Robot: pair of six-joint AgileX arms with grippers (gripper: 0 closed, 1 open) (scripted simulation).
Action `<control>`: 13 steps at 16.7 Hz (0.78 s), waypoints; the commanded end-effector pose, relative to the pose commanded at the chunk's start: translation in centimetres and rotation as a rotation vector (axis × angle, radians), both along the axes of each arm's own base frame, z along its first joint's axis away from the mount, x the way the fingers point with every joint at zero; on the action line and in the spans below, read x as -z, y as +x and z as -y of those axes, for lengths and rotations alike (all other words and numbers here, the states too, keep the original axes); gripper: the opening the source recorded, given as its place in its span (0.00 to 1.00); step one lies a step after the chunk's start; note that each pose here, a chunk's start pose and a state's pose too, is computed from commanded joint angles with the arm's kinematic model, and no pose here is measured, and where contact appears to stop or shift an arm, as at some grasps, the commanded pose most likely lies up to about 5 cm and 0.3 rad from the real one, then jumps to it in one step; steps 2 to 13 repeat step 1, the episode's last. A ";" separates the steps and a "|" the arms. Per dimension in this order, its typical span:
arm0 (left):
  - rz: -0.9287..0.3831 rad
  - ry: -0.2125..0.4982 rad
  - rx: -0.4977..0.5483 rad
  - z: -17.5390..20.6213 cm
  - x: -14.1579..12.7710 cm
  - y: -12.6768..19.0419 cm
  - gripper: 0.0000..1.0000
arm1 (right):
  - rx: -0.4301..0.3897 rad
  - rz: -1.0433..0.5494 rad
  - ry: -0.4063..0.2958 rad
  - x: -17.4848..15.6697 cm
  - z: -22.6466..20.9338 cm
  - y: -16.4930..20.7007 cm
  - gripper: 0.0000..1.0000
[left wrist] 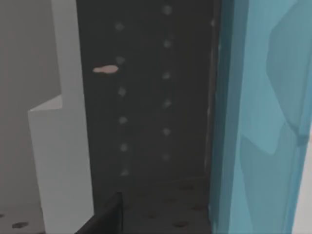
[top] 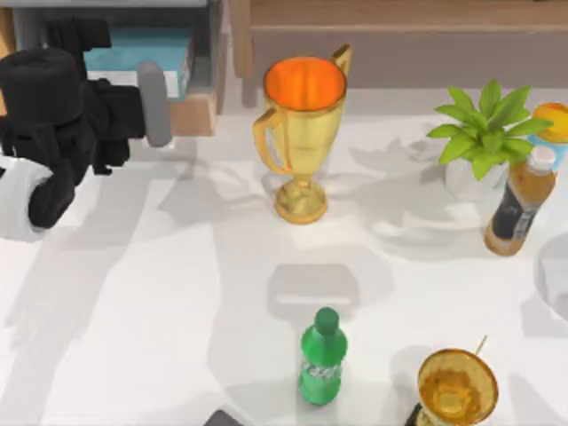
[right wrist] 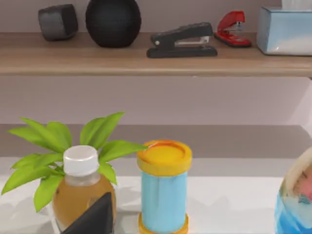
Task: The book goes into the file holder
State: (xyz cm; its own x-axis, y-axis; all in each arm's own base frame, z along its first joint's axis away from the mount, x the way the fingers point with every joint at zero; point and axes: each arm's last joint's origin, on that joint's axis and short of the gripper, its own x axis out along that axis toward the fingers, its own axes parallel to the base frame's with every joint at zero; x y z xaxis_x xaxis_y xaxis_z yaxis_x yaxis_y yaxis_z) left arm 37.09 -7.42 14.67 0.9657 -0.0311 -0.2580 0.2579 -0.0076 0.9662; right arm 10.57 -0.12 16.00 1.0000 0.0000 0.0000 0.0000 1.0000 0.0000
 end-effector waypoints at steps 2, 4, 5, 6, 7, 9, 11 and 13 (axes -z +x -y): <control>0.000 0.000 0.000 0.0 0.0 0.0 1.00 | 0.000 0.000 0.000 0.0 0.0 0.0 1.00; 0.000 0.000 0.000 0.0 0.0 0.0 1.00 | 0.000 0.000 0.000 0.0 0.0 0.0 1.00; 0.000 0.000 0.000 0.0 0.0 0.0 1.00 | 0.000 0.000 0.000 0.0 0.0 0.0 1.00; 0.000 0.000 0.000 0.0 0.0 0.0 1.00 | 0.000 0.000 0.000 0.0 0.0 0.0 1.00; 0.000 0.000 0.000 0.0 0.0 0.0 1.00 | 0.000 0.000 0.000 0.0 0.0 0.0 1.00; 0.000 0.000 0.000 0.0 0.0 0.0 1.00 | 0.000 0.000 0.000 0.0 0.0 0.0 1.00; 0.000 0.000 0.000 0.0 0.0 0.0 1.00 | 0.000 0.000 0.000 0.0 0.0 0.0 1.00; 0.000 0.000 0.000 0.0 0.0 0.0 1.00 | 0.000 0.000 0.000 0.0 0.0 0.0 1.00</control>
